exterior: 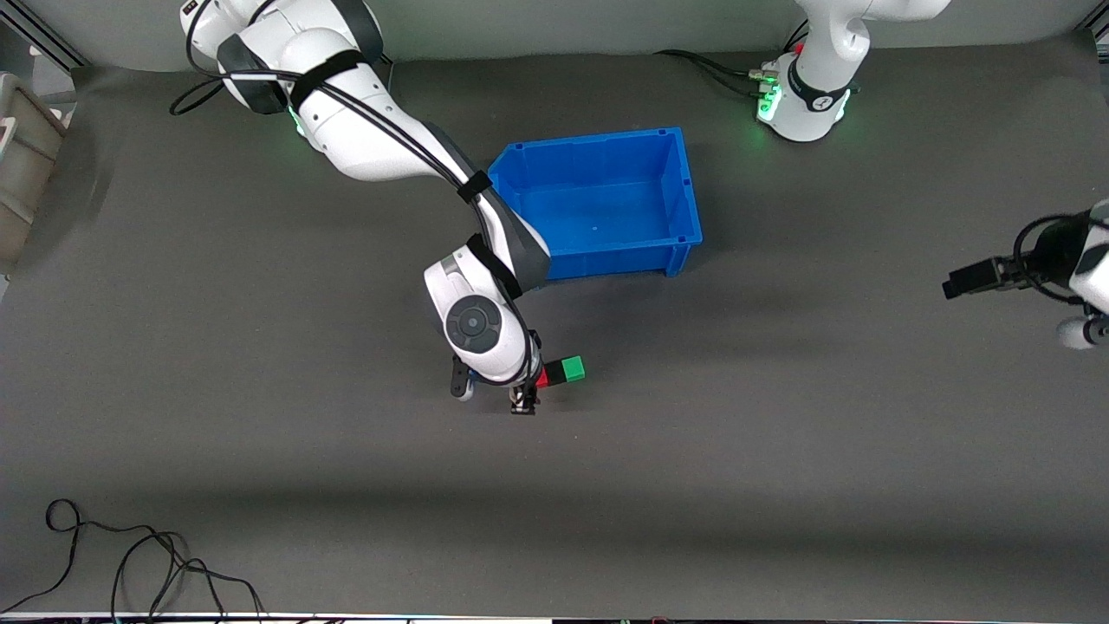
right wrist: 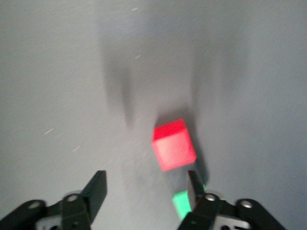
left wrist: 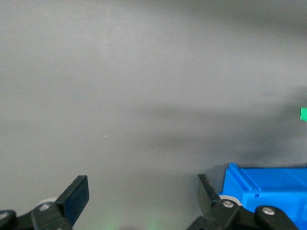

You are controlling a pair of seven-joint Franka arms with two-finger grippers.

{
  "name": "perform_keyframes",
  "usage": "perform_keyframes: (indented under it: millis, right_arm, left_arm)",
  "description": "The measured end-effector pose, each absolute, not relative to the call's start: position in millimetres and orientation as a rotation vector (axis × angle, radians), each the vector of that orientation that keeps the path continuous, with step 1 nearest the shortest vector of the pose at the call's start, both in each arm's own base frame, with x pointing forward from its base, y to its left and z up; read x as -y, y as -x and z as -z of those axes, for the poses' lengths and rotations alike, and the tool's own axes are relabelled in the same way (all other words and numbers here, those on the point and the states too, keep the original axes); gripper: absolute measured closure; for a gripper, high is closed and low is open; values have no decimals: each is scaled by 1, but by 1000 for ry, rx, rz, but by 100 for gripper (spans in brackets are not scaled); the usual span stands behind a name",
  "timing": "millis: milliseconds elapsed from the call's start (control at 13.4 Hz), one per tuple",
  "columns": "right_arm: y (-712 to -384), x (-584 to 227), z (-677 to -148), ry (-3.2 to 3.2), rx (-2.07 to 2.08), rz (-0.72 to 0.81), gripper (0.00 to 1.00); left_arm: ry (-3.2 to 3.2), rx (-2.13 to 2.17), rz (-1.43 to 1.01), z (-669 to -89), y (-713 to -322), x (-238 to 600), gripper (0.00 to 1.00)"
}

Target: Attach green and red cubes to black cube

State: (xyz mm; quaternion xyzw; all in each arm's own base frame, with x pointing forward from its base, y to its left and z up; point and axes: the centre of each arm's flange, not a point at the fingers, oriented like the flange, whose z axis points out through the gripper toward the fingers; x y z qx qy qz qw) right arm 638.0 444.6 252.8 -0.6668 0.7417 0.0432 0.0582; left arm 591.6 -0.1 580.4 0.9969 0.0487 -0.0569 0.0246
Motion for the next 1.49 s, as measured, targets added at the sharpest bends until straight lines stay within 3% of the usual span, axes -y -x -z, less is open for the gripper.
perform_keyframes:
  millis: [149, 521, 819, 1117, 1489]
  right_arm:
    - [-647, -448, -298, 2006, -2165, -110, 0]
    - [-661, -356, -442, 2301, -1942, -140, 0]
    - [-650, -241, -537, 2575, -1686, -237, 0]
    - [-631, -128, -590, 2802, -1279, -344, 0]
    - [-605, -25, -609, 3077, -579, -321, 0]
  left_arm:
    - [-3112, -69, 140, -595, -584, 11, 0]
    - [-3116, 18, 101, -603, -577, 26, 0]
    - [-3116, 22, 87, -606, -577, 27, 0]
    - [-3099, 43, 74, -607, -577, 28, 0]
    - [-3095, 63, 72, -607, -577, 34, 0]
